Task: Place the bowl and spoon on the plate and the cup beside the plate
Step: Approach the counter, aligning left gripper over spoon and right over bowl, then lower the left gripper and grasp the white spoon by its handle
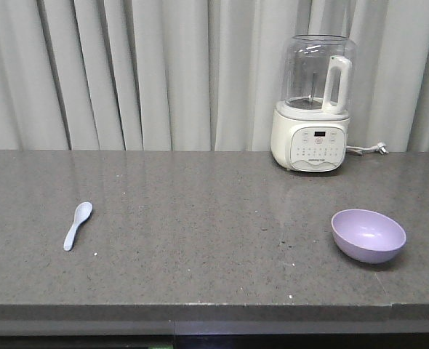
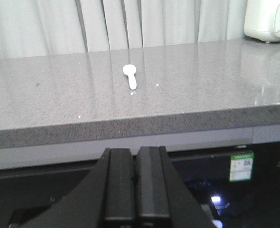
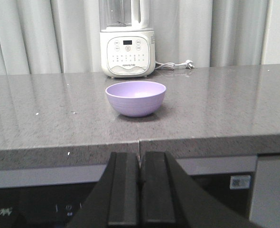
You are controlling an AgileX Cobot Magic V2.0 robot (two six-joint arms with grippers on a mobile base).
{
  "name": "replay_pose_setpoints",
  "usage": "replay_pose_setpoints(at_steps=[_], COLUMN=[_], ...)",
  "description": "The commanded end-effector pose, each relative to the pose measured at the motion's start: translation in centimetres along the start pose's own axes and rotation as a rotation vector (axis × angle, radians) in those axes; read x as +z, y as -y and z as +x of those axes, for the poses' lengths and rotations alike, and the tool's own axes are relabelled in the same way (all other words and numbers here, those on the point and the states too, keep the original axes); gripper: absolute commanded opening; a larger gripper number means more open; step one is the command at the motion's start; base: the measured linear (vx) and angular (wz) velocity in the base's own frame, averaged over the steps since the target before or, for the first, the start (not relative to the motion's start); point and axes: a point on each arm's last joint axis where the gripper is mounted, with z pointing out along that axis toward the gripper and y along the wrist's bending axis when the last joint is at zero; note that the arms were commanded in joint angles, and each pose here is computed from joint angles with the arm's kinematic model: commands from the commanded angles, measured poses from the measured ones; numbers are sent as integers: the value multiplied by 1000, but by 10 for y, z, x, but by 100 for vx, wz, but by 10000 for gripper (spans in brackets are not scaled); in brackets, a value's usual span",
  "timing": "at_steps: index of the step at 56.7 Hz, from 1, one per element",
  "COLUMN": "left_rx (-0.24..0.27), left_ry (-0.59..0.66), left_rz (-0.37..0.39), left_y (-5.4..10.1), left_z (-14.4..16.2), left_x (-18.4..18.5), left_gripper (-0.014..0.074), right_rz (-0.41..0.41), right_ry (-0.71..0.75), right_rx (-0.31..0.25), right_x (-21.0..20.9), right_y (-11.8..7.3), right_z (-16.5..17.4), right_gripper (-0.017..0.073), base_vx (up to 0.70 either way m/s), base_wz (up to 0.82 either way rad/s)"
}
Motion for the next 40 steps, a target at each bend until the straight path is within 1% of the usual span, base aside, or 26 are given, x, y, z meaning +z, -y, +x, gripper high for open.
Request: replay_pose_setpoints(at_steps=[1,27,40], left_rx=[-9,-9,-9], left_ry=[119,119,119], left_rz=[13,13,13], left_y=[1,1,1], left_z=[-16,-16,-16], left_x=[-3,-3,-3], left_gripper=[-3,-3,-3], right_rz=[-1,-1,-1], right_ry=[88,88,88], right_rx=[-11,-11,-11], right_x=[-1,-1,-1], right_y=[0,0,0], right_z=[-7,-7,-7], right_gripper=[-8,-8,-8], base_vx=[33,35,26], base_wz=[-1,-1,1])
